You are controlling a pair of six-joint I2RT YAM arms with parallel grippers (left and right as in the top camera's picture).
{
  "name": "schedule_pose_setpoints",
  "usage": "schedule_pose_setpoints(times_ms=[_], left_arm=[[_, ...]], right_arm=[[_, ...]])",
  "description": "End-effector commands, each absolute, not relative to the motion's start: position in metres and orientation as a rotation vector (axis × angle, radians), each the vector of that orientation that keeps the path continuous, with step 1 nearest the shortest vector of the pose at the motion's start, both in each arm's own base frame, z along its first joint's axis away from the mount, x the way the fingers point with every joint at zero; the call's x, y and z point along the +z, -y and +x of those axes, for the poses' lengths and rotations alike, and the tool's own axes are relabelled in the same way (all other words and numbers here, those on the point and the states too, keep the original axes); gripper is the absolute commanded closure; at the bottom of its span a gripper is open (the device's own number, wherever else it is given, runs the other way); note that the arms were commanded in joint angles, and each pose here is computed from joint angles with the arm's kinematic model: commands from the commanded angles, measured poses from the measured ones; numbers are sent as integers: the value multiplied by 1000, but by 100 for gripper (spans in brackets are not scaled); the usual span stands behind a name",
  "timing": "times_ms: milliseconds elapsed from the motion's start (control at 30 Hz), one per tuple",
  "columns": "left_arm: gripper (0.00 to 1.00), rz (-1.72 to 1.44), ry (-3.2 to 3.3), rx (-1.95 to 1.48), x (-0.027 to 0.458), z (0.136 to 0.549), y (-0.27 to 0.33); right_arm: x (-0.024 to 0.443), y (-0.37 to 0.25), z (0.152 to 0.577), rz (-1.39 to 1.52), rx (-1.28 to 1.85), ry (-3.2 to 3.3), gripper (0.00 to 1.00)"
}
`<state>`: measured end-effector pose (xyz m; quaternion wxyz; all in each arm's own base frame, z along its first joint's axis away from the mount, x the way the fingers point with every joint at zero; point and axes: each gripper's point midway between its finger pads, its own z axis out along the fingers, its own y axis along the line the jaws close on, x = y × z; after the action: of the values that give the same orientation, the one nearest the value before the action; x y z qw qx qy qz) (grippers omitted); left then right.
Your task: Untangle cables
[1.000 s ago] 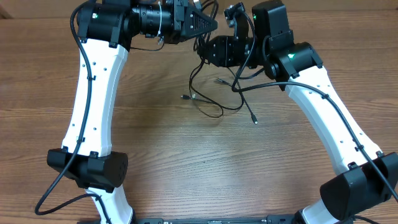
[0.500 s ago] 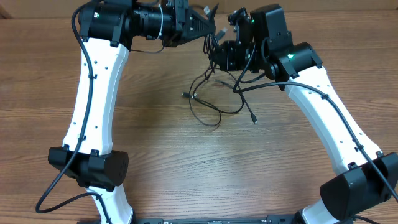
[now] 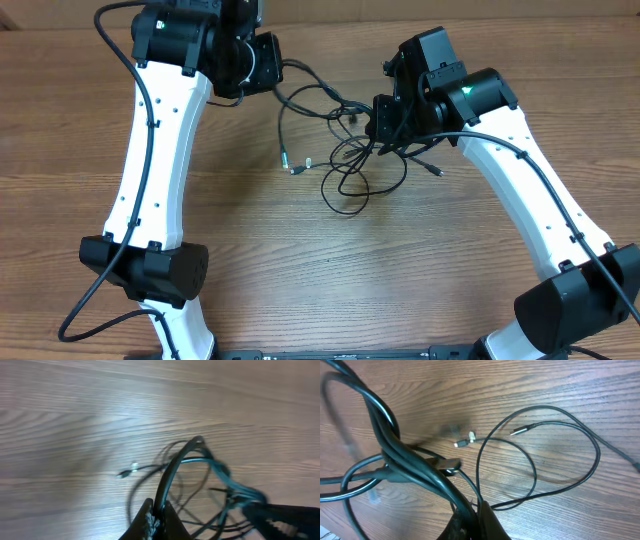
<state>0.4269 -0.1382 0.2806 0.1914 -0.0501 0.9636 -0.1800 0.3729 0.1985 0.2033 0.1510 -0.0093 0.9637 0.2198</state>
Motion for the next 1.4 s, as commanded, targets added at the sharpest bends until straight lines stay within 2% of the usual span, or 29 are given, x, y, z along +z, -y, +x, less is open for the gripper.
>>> schedule_pose_setpoints(times_ms=[0, 133, 300, 433, 667, 767, 867, 900, 933, 1000, 1033, 1133, 1367], left_arm=[[96, -103, -2737, -316, 265, 430, 116], [96, -79, -2813, -302, 242, 429, 116], [96, -87, -2809, -301, 238, 435, 114], [96, -86, -2778, -308, 241, 441, 115], [96, -102, -2689, -380, 259, 456, 111], [96, -26, -2612, -507, 285, 455, 125], [96, 87, -2580, -637, 297, 447, 143], [96, 126, -2573, -690, 299, 444, 150], [96, 257, -2538, -837, 307, 434, 169], [96, 388, -2478, -968, 318, 424, 185], [96, 447, -2443, -1029, 323, 420, 192], [96, 556, -2362, -1166, 336, 408, 206], [96, 628, -2254, -1388, 358, 393, 222]], right_arm=[[233, -193, 371, -9, 647, -2684, 96], [267, -187, 363, 21, 677, -2596, 96], [280, -146, 352, 229, 540, -2577, 96], [272, -113, 341, 395, 422, -2617, 96], [241, -83, 329, 518, 316, -2710, 96], [228, -84, 331, 512, 322, -2723, 96], [231, -100, 337, 352, 421, -2717, 96], [234, -109, 339, 283, 478, -2706, 92], [244, -129, 342, 116, 612, -2670, 72], [255, -147, 342, -28, 742, -2621, 50], [261, -156, 342, -92, 804, -2590, 42], [272, -170, 345, -161, 911, -2526, 37], [265, -198, 351, -237, 998, -2517, 34]])
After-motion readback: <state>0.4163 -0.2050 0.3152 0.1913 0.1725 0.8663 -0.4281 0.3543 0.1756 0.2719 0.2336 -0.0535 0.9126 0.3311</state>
